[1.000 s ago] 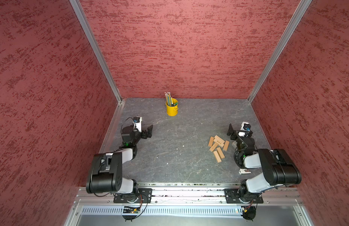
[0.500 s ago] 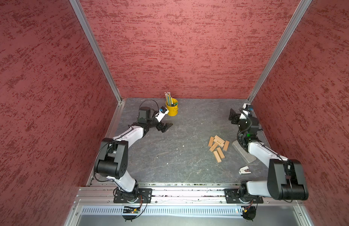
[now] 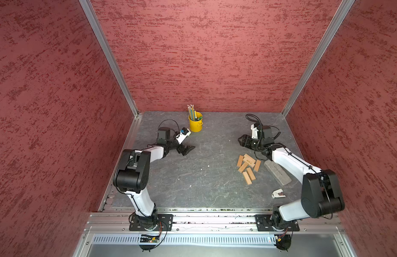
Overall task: Assemble the number 8 with building blocks
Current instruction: Move the building block to the center of the board.
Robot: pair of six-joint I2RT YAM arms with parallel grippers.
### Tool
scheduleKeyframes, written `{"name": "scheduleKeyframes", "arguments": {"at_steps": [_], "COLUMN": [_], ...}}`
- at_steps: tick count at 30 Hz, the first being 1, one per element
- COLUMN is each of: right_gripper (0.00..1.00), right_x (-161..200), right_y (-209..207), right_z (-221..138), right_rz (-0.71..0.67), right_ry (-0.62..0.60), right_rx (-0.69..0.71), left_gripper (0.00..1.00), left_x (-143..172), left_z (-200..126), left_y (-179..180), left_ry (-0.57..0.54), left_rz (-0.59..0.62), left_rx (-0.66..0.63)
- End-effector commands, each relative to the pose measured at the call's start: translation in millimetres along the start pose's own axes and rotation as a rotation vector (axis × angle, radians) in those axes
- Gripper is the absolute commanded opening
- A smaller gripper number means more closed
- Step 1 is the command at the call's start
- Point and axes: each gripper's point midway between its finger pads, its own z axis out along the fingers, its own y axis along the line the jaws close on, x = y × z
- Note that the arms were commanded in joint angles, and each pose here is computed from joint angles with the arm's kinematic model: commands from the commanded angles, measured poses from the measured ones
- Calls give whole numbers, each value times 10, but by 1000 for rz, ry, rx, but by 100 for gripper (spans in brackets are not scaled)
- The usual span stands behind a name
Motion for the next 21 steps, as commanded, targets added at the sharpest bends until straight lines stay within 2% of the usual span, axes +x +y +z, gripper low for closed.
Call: {"name": "scheduleKeyframes", "arguments": {"at_steps": [1,4,8,14,21], "right_gripper": [71,71,65,57,62], "right_x": [263,380,445,594,705], "right_y": [-67,-106,20,-16,-218], "right_z": [73,143,150,102,62], "right_rz": [66,103,128,155,146], "right_ry": [108,140,184,257,295], "right_rx": [0,-7,-38,51,209], "left_gripper": [99,99,99,99,99], "left_x": [-159,-158,-153,-166,-149], "left_z": [-98,-101,-108,-140,-97], "left_y": [-37,9,-5,-24,-2], "left_ry": [-98,-95,-95,-115,-92], "left_rz": [49,22,24,32,20], "left_rx": [38,44,47,51,55]}}
